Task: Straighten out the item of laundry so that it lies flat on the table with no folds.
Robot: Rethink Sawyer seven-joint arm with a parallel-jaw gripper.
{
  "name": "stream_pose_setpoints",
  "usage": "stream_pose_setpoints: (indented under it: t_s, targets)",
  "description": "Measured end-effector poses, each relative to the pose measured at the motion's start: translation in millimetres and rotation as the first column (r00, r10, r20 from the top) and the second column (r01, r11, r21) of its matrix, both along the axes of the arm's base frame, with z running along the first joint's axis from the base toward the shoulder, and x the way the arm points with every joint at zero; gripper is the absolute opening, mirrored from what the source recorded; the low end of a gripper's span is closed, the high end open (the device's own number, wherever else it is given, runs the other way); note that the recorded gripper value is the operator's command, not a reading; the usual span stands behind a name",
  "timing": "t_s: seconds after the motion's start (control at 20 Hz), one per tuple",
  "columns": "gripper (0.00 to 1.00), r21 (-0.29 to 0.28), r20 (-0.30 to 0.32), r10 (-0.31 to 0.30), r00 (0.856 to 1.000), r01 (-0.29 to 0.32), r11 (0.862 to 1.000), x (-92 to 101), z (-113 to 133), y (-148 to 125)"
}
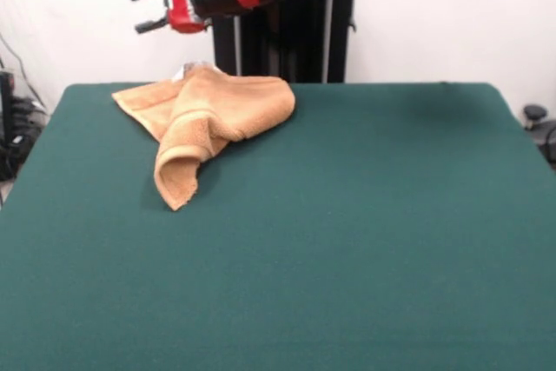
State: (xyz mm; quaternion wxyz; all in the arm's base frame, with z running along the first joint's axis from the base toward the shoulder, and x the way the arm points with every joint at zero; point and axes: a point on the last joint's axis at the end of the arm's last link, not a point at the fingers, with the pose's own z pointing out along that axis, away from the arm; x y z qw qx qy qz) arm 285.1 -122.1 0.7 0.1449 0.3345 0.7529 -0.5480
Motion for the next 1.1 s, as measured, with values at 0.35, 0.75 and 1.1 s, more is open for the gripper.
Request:
stream_pose_setpoints:
  t_s: [0.35, 0.75, 1.1]
  targets:
    - [1.00, 0.411, -0.074, -0.387, 0.919, 0.381, 0.828, -28.6, -26.3, -21.9]
    - [1.00, 0.650, -0.243, -0.632, 0.736, 0.607, 0.457, -5.1, -2.4, -13.0]
    - [1.00, 0.729, -0.301, -0.576, 0.760, 0.572, 0.375, 39.1, 42.2, 19.8]
